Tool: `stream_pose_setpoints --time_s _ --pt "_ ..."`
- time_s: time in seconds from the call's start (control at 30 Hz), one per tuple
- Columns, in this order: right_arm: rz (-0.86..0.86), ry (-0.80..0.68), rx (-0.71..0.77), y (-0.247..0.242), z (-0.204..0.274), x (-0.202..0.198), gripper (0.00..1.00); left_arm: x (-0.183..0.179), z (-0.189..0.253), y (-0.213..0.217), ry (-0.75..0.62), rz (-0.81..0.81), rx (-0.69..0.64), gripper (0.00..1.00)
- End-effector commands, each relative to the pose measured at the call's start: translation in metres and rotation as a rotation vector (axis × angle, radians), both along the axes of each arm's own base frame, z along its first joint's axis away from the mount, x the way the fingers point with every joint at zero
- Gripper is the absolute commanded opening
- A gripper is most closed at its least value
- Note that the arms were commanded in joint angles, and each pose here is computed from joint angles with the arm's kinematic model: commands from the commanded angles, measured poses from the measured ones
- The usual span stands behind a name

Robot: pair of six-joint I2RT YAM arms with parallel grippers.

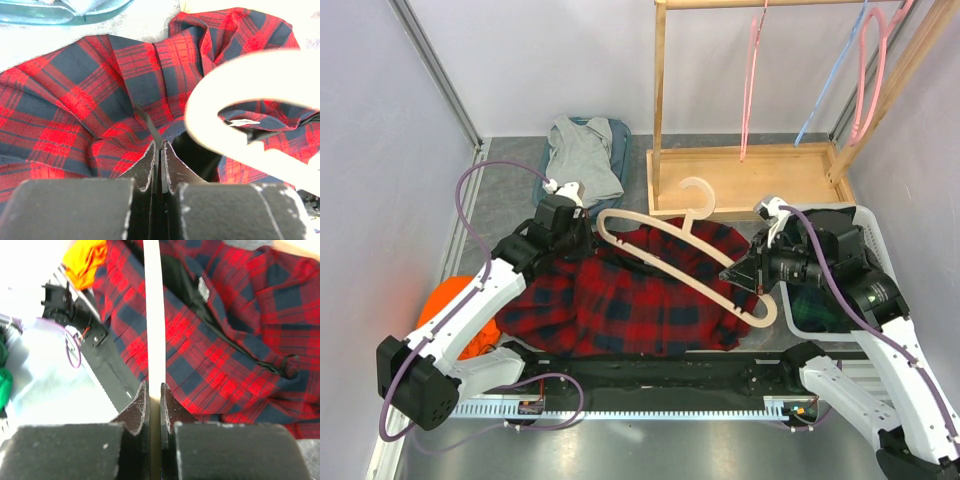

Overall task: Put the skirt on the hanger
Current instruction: Hang the skirt on the hanger.

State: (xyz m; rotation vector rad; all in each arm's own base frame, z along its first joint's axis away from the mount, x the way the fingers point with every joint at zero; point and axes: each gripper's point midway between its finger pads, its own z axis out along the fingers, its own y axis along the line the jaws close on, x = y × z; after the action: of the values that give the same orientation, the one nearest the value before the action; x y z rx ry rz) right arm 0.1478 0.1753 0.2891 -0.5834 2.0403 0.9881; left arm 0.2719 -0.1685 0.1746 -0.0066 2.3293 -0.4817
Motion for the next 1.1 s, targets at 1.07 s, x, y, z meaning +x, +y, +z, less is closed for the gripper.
stream_pose_setpoints --time_s 1.07 --pt "0.246 -0.195 -0.205 0.082 -0.032 0.027 0.00 -0.045 0.086 -0.062 -0.204 -0.555 -0.164 0.02"
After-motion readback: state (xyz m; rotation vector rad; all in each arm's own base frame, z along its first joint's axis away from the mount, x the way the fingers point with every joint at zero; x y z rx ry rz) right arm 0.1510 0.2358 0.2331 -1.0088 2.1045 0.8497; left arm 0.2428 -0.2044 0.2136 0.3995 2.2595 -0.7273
